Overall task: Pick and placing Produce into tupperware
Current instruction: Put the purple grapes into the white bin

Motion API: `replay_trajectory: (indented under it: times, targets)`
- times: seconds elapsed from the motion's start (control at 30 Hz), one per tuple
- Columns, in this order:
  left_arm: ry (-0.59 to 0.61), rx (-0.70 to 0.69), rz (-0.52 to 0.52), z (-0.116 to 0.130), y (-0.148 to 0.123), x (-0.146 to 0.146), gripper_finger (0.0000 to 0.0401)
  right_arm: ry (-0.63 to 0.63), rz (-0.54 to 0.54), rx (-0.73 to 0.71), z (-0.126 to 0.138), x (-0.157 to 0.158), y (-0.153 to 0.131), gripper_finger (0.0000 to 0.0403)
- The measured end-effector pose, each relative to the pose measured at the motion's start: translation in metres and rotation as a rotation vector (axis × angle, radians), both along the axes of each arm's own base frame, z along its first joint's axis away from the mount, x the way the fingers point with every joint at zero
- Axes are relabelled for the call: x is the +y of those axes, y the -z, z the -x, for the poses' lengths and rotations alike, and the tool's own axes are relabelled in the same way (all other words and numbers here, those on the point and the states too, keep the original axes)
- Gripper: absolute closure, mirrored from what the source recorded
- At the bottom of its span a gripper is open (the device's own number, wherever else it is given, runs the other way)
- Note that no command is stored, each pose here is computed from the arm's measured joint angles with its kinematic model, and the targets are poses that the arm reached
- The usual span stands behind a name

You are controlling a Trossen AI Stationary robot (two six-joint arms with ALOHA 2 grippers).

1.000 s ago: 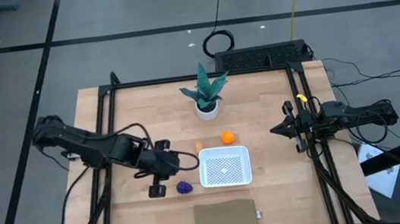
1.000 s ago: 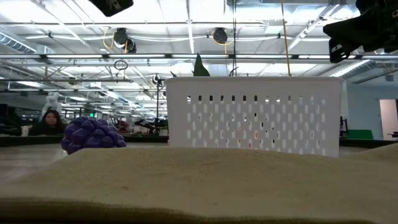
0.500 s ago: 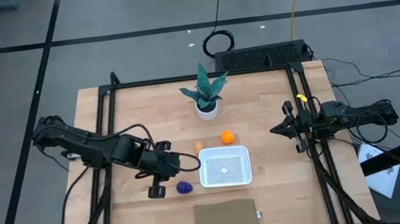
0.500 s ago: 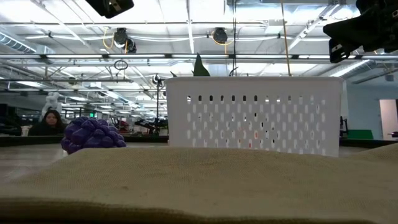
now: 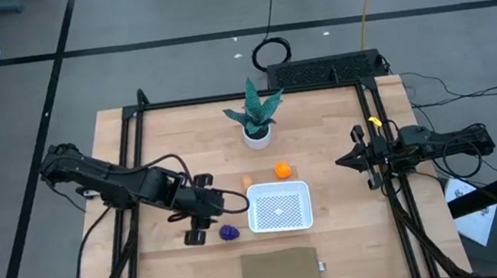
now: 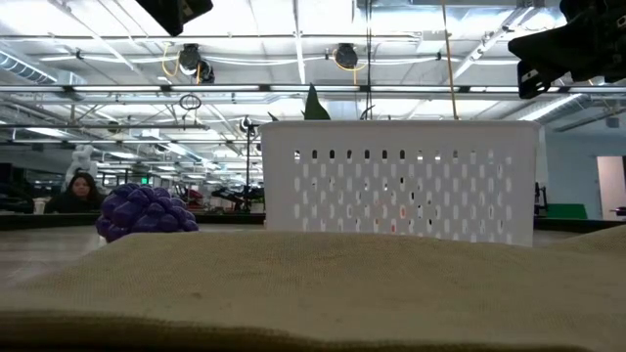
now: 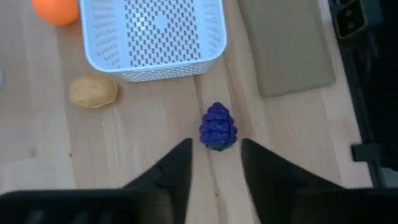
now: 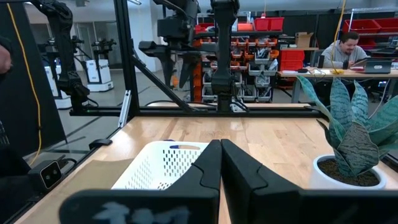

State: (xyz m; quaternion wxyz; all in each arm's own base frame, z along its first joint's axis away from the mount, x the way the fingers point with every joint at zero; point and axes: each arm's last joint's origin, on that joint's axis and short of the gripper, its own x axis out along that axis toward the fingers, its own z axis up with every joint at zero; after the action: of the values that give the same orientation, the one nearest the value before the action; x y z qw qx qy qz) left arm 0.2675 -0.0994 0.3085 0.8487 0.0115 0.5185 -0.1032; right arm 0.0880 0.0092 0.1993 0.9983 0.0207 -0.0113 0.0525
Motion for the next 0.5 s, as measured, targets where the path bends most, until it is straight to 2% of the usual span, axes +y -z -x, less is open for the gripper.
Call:
replay_trajectory:
  times: [0.27,0.37,0.5]
  targets:
    - [-0.042,0.004,0.023,-0.0003,-0.0002,-0.0002,0.0095,0.0,0.0,0.0,0.0,0.0,0.0,0.0403]
    - [-0.067,0.007,0.031,-0.0004,-0.0002,0.0,0.0059,0.0,0.0,0.0,0.0,0.0,0.0,0.0403]
    - [-0.064,0.017,0.023,-0.0023,0.0042,-0.0031,0.0034,0.0,0.0,0.001,0.0,0.0,0.0001,0.0403]
